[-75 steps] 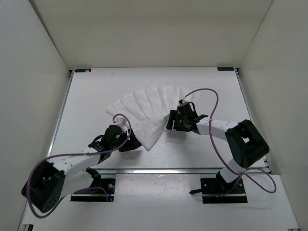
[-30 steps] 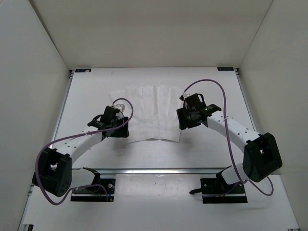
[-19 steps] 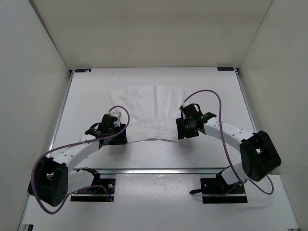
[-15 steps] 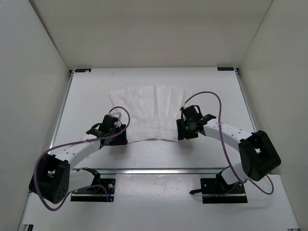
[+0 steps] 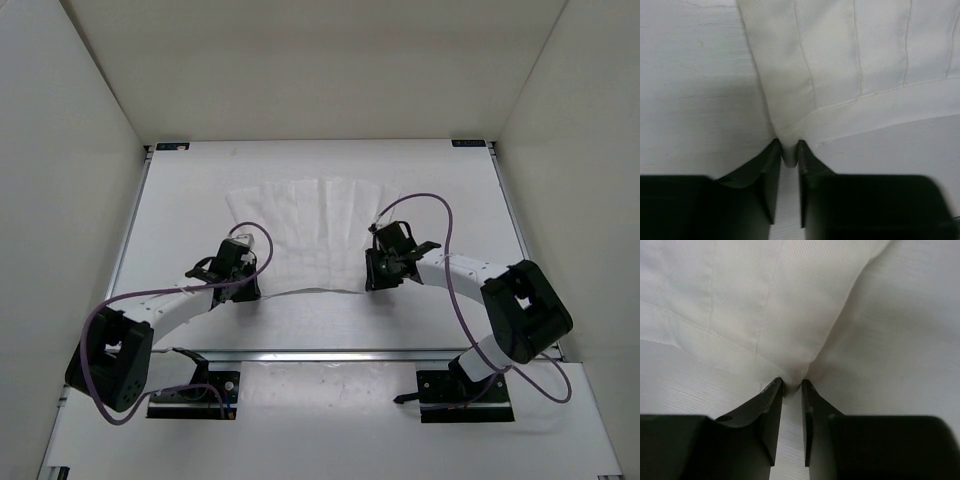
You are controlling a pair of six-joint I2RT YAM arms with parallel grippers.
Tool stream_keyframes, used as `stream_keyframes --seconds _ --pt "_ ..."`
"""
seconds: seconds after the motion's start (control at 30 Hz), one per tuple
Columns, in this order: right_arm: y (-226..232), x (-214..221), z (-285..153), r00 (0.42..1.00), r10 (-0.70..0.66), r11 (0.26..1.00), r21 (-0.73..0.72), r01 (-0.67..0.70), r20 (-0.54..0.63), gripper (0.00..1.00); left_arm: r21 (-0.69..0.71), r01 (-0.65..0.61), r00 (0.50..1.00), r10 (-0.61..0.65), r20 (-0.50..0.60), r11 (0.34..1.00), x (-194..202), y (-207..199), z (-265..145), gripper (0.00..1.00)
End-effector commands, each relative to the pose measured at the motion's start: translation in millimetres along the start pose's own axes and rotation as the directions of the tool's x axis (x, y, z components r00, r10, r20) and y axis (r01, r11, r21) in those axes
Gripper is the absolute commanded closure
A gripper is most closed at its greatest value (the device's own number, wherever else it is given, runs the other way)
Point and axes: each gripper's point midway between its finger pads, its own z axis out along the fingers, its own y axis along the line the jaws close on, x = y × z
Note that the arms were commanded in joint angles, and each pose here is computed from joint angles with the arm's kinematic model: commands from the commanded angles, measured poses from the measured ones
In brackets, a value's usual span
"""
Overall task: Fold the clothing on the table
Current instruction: Fold the skirt
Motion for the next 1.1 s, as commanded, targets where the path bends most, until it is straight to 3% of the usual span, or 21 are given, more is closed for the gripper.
stream_keyframes --seconds 0.0,0.07,0.1,0.2,0.27,0.33,0.5,0.63,0.77,0.83,0.9,1.07 --pt "3.5 1.5 12.0 1.0 -0.024 1.0 -0.013 0.023 -0.018 0.82 0.001 0.013 1.0 -0.013 0.027 1.0 -4.8 2.7 2.1 0.76" --pt "6.2 -2.9 12.6 0.999 -0.029 0.999 -0.02 0.028 -0.017 1.0 0.003 0.011 0.999 -0.011 0.031 1.0 -6.1 2.1 4.3 0.94" --pt "8.7 -2.0 11.8 0.999 -0.032 0.999 -0.025 0.032 -0.021 1.0 0.004 0.012 0.999 -0.012 0.036 1.0 -7.7 1.2 4.1 1.0" --pt "14.0 -16.1 0.0 0.998 -0.063 0.998 -0.028 0.063 0.012 1.0 0.008 -0.019 0.998 0.018 0.067 1.0 -22.5 -5.7 -3.8 1.0" --pt "19.3 -37.0 -18.9 0.993 -0.089 0.995 -0.026 0.092 0.079 1.0 0.022 -0.032 0.991 0.029 0.134 0.999 -55.9 -15.0 -23.1 1.0" --pt "32.5 -70.3 -56.7 0.974 -0.132 0.989 -0.041 0.142 0.187 1.0 0.046 -0.046 0.976 0.035 0.213 0.998 -93.2 -27.1 -50.9 1.0" --pt "61.8 -126.6 -160.1 0.892 -0.179 0.976 -0.041 0.215 0.415 1.0 0.094 -0.1 0.898 0.049 0.438 0.991 -184.0 -65.7 -172.0 1.0" --pt "92.0 -133.2 -241.2 0.829 -0.162 0.957 -0.118 0.263 0.535 1.0 0.133 -0.155 0.86 0.067 0.506 0.979 -205.1 -93.0 -254.1 1.0" --pt "104.5 -135.6 -293.6 0.796 -0.125 0.95 -0.159 0.268 0.593 1.0 0.235 -0.162 0.807 -0.009 0.591 0.958 -216.0 -102.6 -316.1 1.0" --pt "109.1 -137.9 -300.7 0.795 -0.126 0.937 -0.192 0.291 0.593 1.0 0.226 -0.147 0.794 -0.021 0.607 0.963 -221.6 -94.0 -322.4 1.0" --pt "101.4 -149.7 -288.4 0.812 -0.147 0.941 -0.174 0.292 0.565 0.99 0.219 -0.157 0.813 0.0 0.582 0.963 -223.2 -92.9 -308.4 1.0" --pt "84.8 -208.8 -260.7 0.823 -0.178 0.952 -0.116 0.282 0.539 1.0 0.184 -0.135 0.881 0.033 0.472 0.974 -244.7 -93.9 -224.2 1.0"
